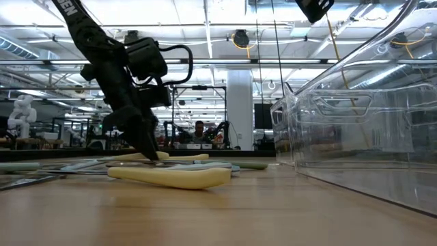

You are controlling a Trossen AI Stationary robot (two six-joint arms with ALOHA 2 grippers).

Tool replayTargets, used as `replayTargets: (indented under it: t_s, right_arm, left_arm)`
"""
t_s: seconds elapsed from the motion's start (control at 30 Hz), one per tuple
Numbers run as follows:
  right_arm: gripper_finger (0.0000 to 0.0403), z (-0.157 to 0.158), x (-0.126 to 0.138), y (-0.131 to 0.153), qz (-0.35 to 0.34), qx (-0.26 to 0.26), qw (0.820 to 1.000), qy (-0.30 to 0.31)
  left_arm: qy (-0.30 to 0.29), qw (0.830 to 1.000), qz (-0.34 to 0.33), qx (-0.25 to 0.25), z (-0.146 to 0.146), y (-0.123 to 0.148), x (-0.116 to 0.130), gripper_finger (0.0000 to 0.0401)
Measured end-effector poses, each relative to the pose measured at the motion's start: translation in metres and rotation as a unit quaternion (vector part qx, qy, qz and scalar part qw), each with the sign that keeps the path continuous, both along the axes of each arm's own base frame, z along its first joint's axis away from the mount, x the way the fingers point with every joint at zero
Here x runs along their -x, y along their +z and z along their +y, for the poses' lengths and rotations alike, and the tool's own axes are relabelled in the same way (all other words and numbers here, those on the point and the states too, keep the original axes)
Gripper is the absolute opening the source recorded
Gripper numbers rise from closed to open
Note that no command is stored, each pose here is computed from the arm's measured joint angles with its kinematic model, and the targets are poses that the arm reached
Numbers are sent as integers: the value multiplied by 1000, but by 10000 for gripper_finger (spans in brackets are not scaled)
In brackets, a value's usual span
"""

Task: Sort silverware by color (type)
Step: Put the yellow knife into the bottom right transparent bin

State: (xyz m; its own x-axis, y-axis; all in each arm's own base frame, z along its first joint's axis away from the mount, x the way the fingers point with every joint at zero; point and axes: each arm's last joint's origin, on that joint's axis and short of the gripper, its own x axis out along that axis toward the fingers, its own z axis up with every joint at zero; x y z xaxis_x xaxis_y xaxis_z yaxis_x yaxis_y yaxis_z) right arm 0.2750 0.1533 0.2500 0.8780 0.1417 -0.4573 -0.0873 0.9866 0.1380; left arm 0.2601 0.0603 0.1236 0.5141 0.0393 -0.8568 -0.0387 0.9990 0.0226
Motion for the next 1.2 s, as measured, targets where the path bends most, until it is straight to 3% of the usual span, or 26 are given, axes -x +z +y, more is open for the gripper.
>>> replayTargets:
  t_s: [0.17,0.43,0.77,1.0,1.2]
  right_arm:
    - [2,0,0,0,0,0,1000,0]
    - [2,0,0,0,-2,5,1000,2]
    - [2,0,0,-1,-3,45,999,20]
    - [2,-1,1,-2,3,48,999,20]
    - [2,-4,7,-12,59,81,995,23]
  left_arm:
    - [-13,1000,4,-7,-3,0,0,90]
    - [-24,1000,14,-8,-8,2,0,90]
    - [-28,999,21,6,-19,29,-21,90]
    - [-58,998,-3,-3,-37,49,-36,90]
    - [-116,992,-39,-16,-63,73,-51,90]
